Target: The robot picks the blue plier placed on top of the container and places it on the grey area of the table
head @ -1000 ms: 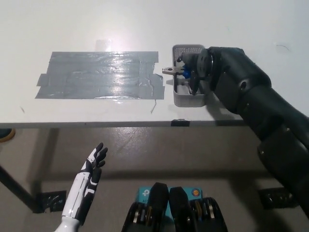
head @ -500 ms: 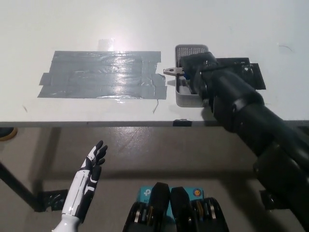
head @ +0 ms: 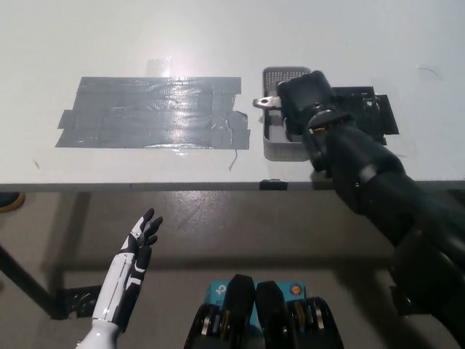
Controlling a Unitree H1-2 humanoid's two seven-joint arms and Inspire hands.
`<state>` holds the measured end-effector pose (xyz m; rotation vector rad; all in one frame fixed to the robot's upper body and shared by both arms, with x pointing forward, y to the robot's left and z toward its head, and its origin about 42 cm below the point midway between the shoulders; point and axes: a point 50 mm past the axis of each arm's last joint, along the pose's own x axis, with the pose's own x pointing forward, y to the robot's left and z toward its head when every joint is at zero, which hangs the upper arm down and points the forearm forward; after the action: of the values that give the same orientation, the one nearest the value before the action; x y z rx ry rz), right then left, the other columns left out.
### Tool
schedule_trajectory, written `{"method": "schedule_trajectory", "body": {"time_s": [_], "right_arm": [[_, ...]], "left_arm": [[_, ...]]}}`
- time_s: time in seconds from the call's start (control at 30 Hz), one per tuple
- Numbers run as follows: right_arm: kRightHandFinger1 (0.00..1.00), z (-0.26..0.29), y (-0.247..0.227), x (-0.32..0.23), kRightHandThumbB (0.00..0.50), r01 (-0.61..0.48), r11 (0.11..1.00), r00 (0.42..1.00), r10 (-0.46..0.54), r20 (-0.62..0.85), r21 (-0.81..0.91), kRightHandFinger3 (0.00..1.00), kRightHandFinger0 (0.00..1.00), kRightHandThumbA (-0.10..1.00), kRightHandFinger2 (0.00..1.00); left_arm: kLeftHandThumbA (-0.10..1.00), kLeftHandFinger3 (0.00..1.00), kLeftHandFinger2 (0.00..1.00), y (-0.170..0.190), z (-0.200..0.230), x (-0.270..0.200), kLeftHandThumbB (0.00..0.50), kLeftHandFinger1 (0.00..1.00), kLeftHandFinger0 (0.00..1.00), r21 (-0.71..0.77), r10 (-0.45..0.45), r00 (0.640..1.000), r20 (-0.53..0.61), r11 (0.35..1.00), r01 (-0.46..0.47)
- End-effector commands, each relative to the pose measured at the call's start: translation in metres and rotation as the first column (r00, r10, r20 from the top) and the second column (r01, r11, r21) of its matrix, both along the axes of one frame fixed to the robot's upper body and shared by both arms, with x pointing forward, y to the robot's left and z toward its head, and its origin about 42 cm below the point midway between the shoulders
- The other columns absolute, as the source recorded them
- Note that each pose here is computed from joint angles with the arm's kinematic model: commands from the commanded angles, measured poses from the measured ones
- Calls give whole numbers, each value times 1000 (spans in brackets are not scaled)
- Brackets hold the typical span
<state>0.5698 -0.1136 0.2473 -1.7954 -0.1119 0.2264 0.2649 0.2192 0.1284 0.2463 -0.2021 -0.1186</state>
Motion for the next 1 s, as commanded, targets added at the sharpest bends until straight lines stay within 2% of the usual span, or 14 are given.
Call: {"method": "schedule_trajectory", "body": {"time_s": [0.0, 0.13, 0.17, 0.2, 0.27, 0.37, 0.5, 0.53, 0.57, 0.67, 0.7, 0.87, 0.93, 0.97], "right_arm": [[0, 46, -3, 13, 317, -51, 999, 986, 50, 157, 2, 671, 0, -100, 68], [22, 75, 5, 17, 324, -87, 996, 968, 87, 235, -10, 592, 0, -68, 35], [140, 86, 8, 18, 264, -100, 995, 963, 97, 251, -2, 645, 0, -100, 114], [180, 91, 9, 19, 256, -103, 995, 962, 101, 254, -6, 658, 0, -100, 162], [274, 91, 9, 19, 255, -103, 995, 962, 101, 255, -6, 655, 0, -100, 475], [43, 112, 16, 21, 264, -106, 994, 958, 109, 267, -26, 604, 0, -100, 370], [33, 129, 20, 22, 278, -123, 992, 947, 121, 296, -12, 583, 0, -100, 380], [31, 143, 26, 22, 386, -134, 990, 928, 143, 343, -51, 600, 0, 93, 396], [33, 144, 27, 22, 393, -135, 989, 926, 146, 348, -55, 602, 0, 125, 403], [18, 154, 32, 21, 380, -153, 986, 913, 166, 374, -66, 617, 0, 64, 388], [22, 162, 37, 19, 368, -178, 982, 900, 189, 394, -64, 572, 0, -33, 377], [18, 169, 55, 15, 413, -214, 975, 892, 217, 396, -53, 546, 0, 23, 365], [78, 165, 72, 11, 342, -241, 970, 896, 230, 379, -17, 587, 0, -89, 422], [48, 162, 81, 8, 333, -252, 967, 892, 244, 380, -29, 586, 0, -100, 381]], "left_arm": [[1000, 1000, 941, 2, 13, 2, 0, 1000, 1000, -6, -8, 999, 52, 1000, 8], [1000, 1000, 916, 2, 12, 1, 0, 1000, 1000, -7, -14, 999, 43, 1000, 14], [1000, 1000, 903, 2, 12, 0, 0, 1000, 1000, -9, -17, 999, 49, 1000, 18], [1000, 1000, 903, 2, 12, 0, 0, 1000, 1000, -8, -18, 999, 48, 1000, 18], [1000, 1000, 900, 2, 12, 0, 0, 1000, 1000, -9, -18, 999, 48, 1000, 18], [1000, 1000, 893, 3, 12, -2, 0, 1000, 1000, -4, -20, 999, 40, 1000, 20], [1000, 1000, 877, 4, 13, -2, 0, 1000, 1000, -2, -20, 999, 40, 1000, 20], [1000, 1000, 867, 5, 11, -4, 0, 1000, 1000, 2, -26, 999, 45, 1000, 25], [1000, 1000, 866, 5, 11, -4, 0, 1000, 1000, 2, -26, 999, 45, 1000, 26], [1000, 1000, 851, 5, 11, -5, 0, 986, 1000, 4, -29, 999, 44, 1000, 29], [1000, 1000, 839, 5, 10, -6, 0, 977, 1000, 7, -27, 999, 46, 1000, 26], [1000, 1000, 938, 5, 9, -10, 0, 1000, 1000, 19, -23, 999, 33, 1000, 22], [1000, 1000, 1000, 4, 8, -12, 0, 1000, 1000, -3, -41, 999, 32, 999, 41], [1000, 1000, 1000, 4, 7, -12, 0, 1000, 1000, -4, -46, 999, 27, 999, 46]]}}
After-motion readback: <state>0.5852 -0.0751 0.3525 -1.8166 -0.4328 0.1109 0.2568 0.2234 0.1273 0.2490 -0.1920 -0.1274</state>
